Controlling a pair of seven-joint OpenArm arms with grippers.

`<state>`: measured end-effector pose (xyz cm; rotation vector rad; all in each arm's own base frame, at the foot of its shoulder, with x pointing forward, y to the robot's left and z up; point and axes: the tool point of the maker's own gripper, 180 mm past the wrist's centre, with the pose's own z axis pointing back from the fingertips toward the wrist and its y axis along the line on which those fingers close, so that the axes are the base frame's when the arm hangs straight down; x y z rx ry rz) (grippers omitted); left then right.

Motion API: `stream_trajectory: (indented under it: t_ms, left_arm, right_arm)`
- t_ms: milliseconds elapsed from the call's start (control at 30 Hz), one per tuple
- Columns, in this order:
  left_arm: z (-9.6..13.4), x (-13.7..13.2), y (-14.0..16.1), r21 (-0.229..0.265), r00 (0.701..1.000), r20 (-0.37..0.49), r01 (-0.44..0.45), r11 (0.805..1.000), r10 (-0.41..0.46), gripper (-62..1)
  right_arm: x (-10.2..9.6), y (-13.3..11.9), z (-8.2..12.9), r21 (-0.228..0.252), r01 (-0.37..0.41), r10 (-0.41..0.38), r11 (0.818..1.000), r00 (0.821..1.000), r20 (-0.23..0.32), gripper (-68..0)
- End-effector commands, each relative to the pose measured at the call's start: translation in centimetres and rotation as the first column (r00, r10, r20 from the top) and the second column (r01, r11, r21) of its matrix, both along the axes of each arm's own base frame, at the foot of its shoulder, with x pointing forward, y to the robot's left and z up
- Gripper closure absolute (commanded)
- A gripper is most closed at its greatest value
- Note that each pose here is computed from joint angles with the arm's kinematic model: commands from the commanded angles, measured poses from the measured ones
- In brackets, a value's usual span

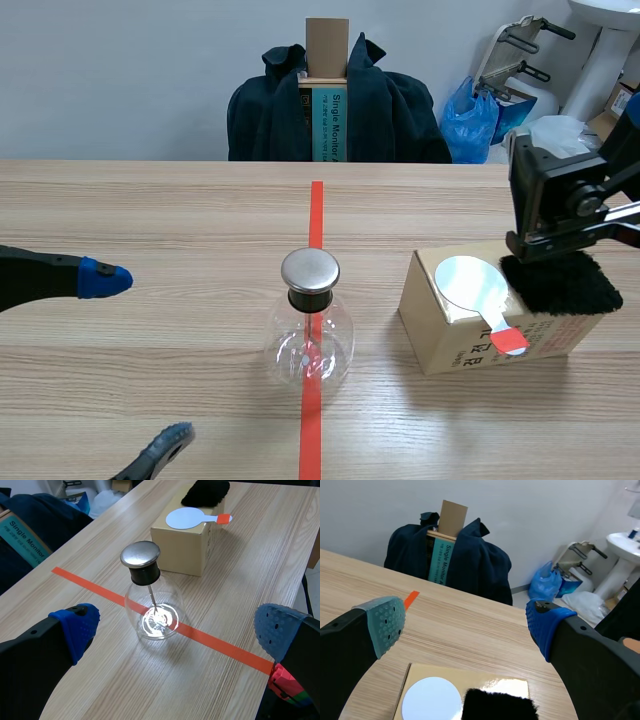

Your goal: Do the electroscope experiment.

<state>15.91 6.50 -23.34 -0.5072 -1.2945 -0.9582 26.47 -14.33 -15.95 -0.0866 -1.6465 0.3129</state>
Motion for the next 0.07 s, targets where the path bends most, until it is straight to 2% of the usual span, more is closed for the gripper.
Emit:
stream_trajectory:
  t_ms: [0,33]
  left_arm:
    - [0.72,0.12,-0.36,-0.031,1.0,0.016,-0.002,1.0,0.002,-62.3]
    - [0.72,0.12,-0.36,-0.031,1.0,0.016,-0.002,1.0,0.002,-62.3]
  right_arm:
    - [0.29,-0.43,1.03,0.002,0.025,-0.025,1.0,0.999,0.045,-49.1]
    - [0.32,-0.64,1.14,0.011,0.041,-0.041,0.999,0.998,0.051,-49.1]
